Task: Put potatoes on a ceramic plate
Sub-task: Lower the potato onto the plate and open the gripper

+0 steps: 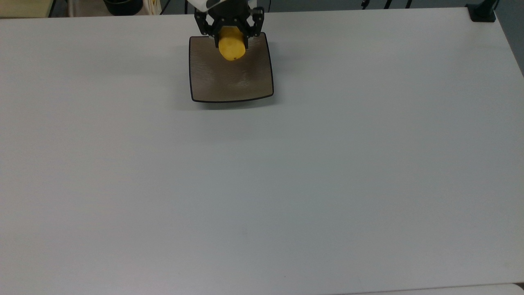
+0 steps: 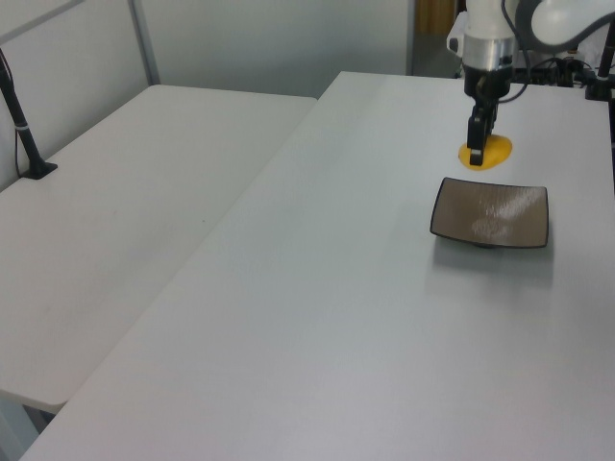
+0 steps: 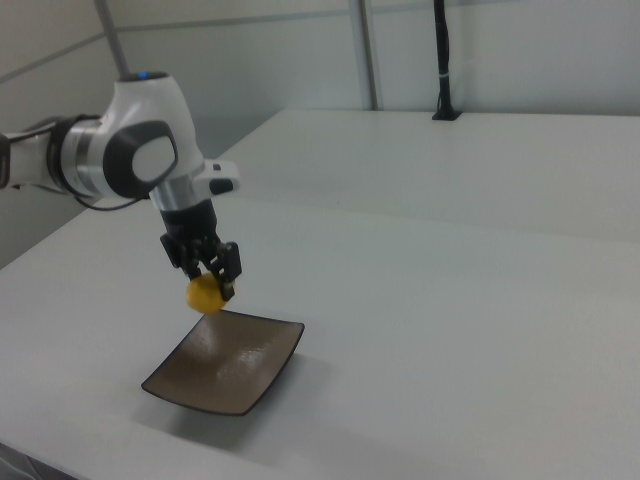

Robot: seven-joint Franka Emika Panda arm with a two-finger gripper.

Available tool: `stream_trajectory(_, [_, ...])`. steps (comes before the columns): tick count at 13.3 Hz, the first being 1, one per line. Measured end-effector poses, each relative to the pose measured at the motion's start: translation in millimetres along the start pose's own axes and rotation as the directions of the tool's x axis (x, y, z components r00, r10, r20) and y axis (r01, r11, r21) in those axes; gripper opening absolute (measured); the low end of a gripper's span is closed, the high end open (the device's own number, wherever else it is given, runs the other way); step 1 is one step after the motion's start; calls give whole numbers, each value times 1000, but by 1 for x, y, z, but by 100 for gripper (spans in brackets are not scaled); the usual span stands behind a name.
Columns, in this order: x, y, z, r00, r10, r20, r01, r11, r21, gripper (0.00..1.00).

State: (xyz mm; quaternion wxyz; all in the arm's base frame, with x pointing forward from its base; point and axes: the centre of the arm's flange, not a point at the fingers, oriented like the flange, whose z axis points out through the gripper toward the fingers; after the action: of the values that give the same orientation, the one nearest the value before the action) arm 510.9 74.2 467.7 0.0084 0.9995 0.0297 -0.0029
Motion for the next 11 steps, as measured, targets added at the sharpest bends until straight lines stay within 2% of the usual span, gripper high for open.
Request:
stream_trajectory(7, [-23, -9, 85, 996, -20, -91, 22, 1000, 12, 65])
stream_trajectory(11, [-30, -8, 100, 995, -48, -87, 47, 999, -17, 65])
